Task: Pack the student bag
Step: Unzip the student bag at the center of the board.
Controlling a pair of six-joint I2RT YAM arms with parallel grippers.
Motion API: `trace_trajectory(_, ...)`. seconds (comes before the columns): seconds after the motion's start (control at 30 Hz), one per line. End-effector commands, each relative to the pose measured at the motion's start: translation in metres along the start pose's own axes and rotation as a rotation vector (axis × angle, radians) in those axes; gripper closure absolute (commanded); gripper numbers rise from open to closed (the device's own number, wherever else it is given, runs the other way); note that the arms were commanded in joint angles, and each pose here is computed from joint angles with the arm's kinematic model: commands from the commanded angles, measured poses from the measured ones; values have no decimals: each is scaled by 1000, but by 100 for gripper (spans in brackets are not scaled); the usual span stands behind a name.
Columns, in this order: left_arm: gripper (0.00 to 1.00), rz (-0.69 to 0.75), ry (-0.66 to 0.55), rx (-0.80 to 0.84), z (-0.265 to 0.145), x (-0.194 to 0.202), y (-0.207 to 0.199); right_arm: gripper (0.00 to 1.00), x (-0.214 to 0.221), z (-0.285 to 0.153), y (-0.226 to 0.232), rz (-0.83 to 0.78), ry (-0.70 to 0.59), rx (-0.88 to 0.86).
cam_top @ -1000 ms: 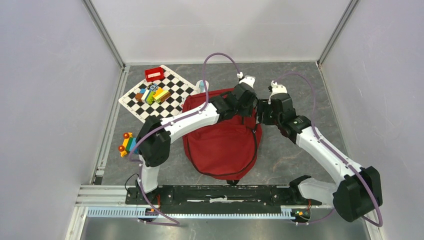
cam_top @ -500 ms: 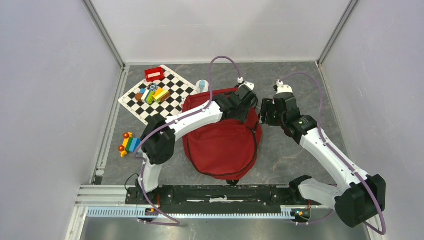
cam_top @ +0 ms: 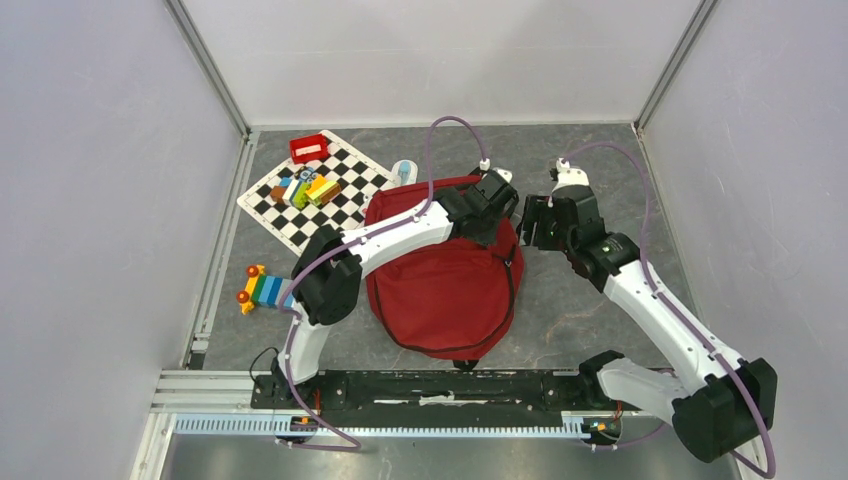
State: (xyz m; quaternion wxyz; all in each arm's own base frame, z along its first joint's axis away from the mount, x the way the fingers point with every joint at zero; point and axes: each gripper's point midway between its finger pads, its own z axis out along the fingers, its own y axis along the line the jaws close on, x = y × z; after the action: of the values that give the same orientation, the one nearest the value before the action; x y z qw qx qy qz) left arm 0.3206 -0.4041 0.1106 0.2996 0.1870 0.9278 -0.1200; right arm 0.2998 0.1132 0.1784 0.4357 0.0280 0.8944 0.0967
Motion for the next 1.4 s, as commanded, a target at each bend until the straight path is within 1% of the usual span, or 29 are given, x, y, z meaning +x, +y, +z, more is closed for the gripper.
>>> trace_trajectory(0.0, 94, -48, -38, 12, -4, -13, -4, 27, -5, 2, 2, -21, -23, -22)
trace_trajectory(0.03, 98, -55, -53, 18, -8, -15, -5, 27, -2, 4, 3, -26, -11, -26)
trace_trajectory(0.13, 98, -75, -121, 26, -23, -24, -1, 22, 4, 12, 7, -50, 6, -56)
trace_trajectory(0.2, 98, -91, -172, 20, -34, -30, 5, 19, 8, 19, 18, -82, 18, -117)
trace_trajectory(0.27, 98, -100, -204, 19, -41, -33, 9, 18, 16, 27, 25, -104, 54, -160)
trace_trajectory(0.37, 98, -105, -215, 22, -49, -33, 11, 18, 25, 36, 35, -101, 88, -215)
trace_trajectory(0.57, 98, -116, -217, 19, -58, -29, 16, 23, 14, 55, 56, -58, 94, -278)
trace_trajectory(0.8, 98, -122, -204, 29, -56, -25, 15, 26, 13, 78, 77, -19, 162, -339)
trace_trajectory(0.87, 98, -124, -206, 29, -56, -25, 15, 30, 12, 80, 83, -10, 171, -364)
trace_trajectory(1.07, 98, -120, -202, 45, -56, -24, 13, 38, 27, 85, 85, 14, 225, -380)
trace_trajectory(1.13, 98, -122, -208, 39, -58, -24, 14, 44, 31, 85, 85, 15, 236, -385)
trace_trajectory(1.2, 98, -125, -215, 31, -60, -24, 17, 48, 33, 85, 84, 16, 241, -384)
trace_trajectory(1.23, 98, -128, -221, 34, -61, -25, 17, 51, 34, 86, 84, 15, 246, -388)
trace_trajectory(1.3, 98, -130, -230, 48, -62, -24, 16, 64, 36, 85, 89, 8, 259, -415)
trace_trajectory(1.37, 98, -134, -240, 52, -64, -25, 16, 73, 37, 85, 92, 2, 267, -435)
